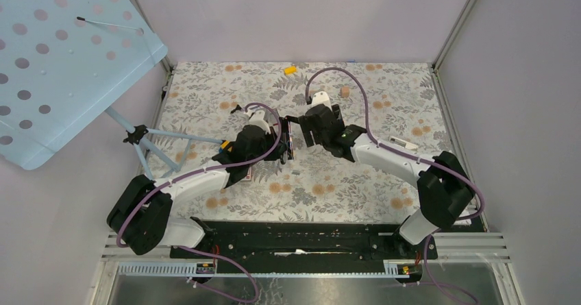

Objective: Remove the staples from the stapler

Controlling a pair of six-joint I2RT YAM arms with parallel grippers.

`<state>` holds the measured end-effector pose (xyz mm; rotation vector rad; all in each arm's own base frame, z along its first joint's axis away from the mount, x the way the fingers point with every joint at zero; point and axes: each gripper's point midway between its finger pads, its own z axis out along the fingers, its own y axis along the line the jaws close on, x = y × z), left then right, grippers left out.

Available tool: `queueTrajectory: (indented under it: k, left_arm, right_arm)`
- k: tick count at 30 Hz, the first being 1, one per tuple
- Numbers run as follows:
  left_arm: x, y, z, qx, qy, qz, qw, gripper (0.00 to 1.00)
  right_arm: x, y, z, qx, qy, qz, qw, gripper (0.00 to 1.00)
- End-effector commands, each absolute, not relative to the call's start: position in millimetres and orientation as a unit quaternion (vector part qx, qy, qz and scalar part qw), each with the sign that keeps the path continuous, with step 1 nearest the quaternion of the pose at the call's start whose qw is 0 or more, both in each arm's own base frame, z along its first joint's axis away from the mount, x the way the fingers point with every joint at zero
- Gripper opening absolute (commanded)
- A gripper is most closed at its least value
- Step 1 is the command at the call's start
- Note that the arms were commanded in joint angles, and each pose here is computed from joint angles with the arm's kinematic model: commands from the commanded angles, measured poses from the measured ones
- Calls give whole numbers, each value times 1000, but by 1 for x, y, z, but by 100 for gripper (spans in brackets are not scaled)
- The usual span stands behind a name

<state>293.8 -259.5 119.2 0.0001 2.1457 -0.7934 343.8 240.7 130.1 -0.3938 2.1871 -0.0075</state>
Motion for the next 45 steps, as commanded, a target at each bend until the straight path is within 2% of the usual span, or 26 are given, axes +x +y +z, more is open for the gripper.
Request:
queueTrajectory:
  k: [1,20,29,35,40,45]
  left_arm:
    - [290,-275,154,45,823,-359,437,0]
    - [256,-295,126,140,835,-379,374,0]
    - [266,-299,138,108,822,-396,394,0]
    - [271,-310,166,72,791,-453,405,0]
    - [268,-319,185,55,766,-501,400,0]
    - [260,-325,198,62,747,-536,389,0]
  right_arm:
    - [383,220,175,-81,865,-15,494,84]
    - [417,255,193,-143,859,56,489,88]
    - [394,238,217,-120,847,86,511,88]
    - [365,221,231,-46,837,152,524,99]
    - [346,228,239,-12,818,241,522,98]
    - [352,234,238,6,817,259,515,96]
